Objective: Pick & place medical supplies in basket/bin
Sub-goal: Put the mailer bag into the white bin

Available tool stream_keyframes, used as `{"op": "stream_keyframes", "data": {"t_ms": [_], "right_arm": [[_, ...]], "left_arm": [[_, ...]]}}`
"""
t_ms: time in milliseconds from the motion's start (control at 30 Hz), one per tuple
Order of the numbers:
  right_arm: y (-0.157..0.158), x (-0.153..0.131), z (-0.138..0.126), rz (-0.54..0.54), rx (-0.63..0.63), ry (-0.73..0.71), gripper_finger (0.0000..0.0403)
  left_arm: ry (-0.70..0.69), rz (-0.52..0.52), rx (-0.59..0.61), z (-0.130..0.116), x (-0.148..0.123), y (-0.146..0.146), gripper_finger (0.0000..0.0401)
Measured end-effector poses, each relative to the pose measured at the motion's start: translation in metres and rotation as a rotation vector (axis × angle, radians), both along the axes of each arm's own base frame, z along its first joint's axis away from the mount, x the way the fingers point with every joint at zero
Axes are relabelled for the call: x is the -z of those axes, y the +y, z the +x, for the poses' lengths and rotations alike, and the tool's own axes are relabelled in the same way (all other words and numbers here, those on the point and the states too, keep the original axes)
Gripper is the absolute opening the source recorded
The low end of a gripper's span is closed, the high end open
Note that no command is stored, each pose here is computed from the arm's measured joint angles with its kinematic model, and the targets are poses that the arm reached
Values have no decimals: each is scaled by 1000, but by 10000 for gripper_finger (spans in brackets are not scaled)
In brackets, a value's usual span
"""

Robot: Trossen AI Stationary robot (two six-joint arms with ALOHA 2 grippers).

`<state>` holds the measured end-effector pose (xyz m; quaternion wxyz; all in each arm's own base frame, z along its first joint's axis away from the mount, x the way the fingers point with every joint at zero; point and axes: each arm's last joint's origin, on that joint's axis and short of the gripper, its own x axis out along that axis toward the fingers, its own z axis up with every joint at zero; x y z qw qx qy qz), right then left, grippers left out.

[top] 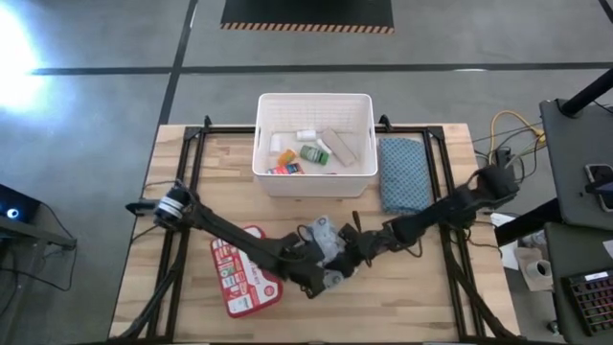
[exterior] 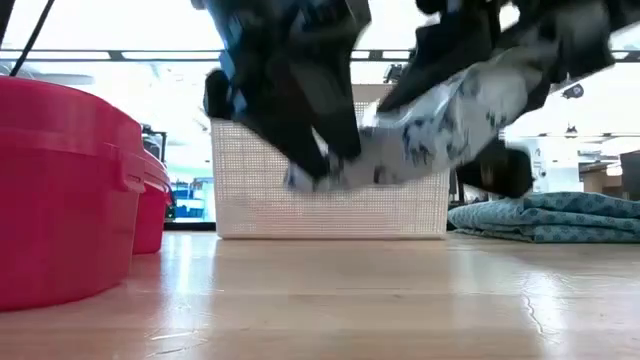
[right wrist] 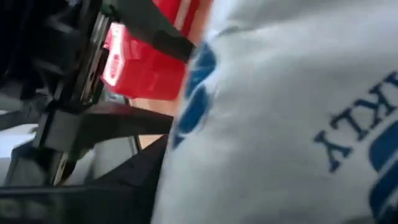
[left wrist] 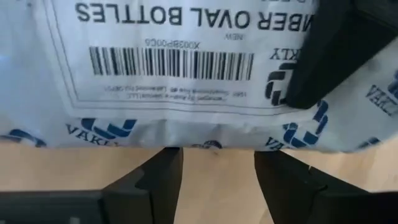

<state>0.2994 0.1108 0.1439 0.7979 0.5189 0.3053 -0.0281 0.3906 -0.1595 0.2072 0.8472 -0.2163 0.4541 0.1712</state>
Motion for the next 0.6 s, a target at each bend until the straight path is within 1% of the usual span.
{"op": "stream_keyframes", "data": {"t_ms": [67, 100, 167, 267, 333, 400, 500, 567, 600], "right_arm": [[-2, -17, 0, -43, 24, -6, 175], [-3, -27, -2, -66, 33, -13, 166], [-6, -52, -5, -131, 66, -44, 166], [-13, -99, -14, -234, 140, -121, 166], [-23, -140, -20, -336, 224, -203, 166], [-45, -174, -27, -466, 333, -211, 166], [-94, -217, -26, -584, 460, -198, 166], [-130, -237, -21, -699, 504, -160, 168], [-149, -250, -19, -728, 524, -152, 180]], "left_arm": [[-34, 37, 6, -5, -15, 2, 180], [-50, 50, 2, -9, -24, 4, 180], [-107, 81, -20, -19, -48, 8, 180], [-232, 100, -66, -39, -89, 11, 180], [-325, 114, -112, -60, -118, 10, 180], [-427, 136, -181, -82, -145, 13, 180], [-498, 162, -264, -119, -172, 18, 180], [-495, 151, -269, -140, -179, 20, 180], [-475, 151, -266, -148, -180, 21, 180]]}}
